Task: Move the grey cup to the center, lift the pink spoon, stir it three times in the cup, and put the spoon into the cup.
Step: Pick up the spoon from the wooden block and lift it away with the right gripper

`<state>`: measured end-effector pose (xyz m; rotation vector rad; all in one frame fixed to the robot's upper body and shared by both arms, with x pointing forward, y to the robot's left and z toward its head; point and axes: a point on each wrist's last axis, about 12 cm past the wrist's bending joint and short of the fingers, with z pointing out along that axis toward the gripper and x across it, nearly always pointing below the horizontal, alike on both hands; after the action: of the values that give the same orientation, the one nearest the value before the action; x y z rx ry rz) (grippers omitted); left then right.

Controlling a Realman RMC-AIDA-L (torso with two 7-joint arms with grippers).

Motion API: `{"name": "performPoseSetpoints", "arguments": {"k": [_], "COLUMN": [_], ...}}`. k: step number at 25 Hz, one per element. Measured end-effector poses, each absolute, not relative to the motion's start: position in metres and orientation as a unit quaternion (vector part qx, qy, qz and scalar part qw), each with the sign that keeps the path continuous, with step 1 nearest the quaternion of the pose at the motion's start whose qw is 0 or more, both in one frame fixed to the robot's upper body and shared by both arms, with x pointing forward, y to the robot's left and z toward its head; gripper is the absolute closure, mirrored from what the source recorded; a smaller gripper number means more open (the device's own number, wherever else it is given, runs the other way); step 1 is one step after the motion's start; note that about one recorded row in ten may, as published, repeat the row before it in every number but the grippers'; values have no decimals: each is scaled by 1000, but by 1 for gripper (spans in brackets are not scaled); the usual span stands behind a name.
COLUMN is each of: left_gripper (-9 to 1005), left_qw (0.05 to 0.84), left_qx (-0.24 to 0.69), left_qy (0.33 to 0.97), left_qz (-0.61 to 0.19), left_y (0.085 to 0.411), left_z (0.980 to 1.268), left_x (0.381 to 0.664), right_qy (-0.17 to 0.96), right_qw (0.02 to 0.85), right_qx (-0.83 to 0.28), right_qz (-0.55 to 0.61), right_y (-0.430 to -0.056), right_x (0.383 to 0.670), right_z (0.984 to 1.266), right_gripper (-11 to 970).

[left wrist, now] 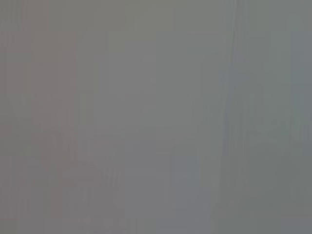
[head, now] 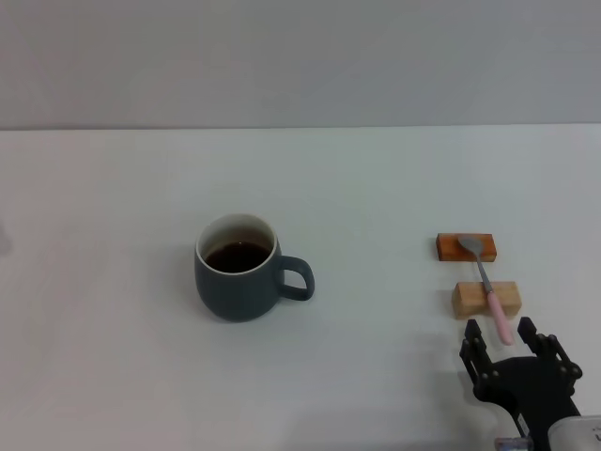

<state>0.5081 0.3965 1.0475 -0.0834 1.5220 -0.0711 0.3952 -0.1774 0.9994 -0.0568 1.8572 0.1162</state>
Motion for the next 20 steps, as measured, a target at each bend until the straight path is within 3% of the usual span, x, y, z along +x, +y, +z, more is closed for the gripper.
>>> {"name": "performPoseSetpoints", "arguments": {"k": [20], "left_gripper": [979], "left_qw": [727], "left_qx": [-38], "left_qy": [685], "left_qz": [-28], "left_y": [399], "left_z": [1051], "left_x": [510], "right_qy": [798], "right_qw": [600], "right_qx": [-28], "right_qz": [53], "right_y": [-176], "right_x": [400], "right_z": [1001], "right_gripper": [339]}}
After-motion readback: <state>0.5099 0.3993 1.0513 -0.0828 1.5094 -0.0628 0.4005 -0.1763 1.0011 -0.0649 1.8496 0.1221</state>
